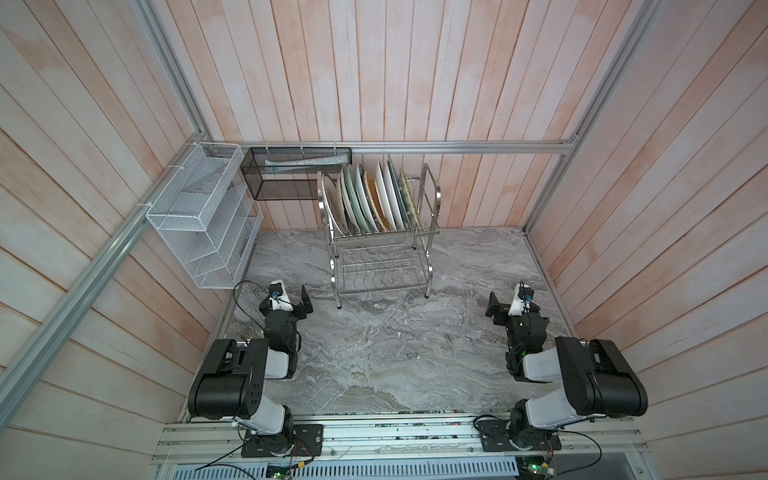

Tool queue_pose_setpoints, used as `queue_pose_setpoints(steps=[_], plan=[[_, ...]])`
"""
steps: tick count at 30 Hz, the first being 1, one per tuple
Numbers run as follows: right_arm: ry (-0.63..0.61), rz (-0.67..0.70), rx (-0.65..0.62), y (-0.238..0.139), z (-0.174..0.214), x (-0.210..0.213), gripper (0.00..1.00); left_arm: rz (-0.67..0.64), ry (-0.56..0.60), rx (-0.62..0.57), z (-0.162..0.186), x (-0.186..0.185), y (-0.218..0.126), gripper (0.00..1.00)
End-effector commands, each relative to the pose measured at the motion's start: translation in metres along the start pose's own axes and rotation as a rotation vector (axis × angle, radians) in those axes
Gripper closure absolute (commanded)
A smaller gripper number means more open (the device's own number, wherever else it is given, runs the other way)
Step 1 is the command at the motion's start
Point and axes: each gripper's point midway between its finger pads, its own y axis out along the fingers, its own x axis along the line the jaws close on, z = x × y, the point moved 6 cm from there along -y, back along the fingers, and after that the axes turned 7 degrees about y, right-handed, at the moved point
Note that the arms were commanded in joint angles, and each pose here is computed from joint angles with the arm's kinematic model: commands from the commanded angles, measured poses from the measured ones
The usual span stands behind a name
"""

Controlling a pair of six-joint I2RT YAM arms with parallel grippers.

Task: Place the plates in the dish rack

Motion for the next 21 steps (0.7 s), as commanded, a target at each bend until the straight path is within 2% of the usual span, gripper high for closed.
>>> queue_pose_setpoints(steps=[1, 21], plan=[[-0.011, -0.025, 0.012, 0.0130, -0.0063, 0.0035, 0.02, -0.004, -0.002, 0.030, 0.0035, 0.0014, 0.0033, 0.00], [-0.050, -0.006, 0.010, 0.0108, -0.0038, 0.0101, 0.02, -0.004, 0.021, 0.025, 0.0011, -0.0035, 0.0039, 0.00]])
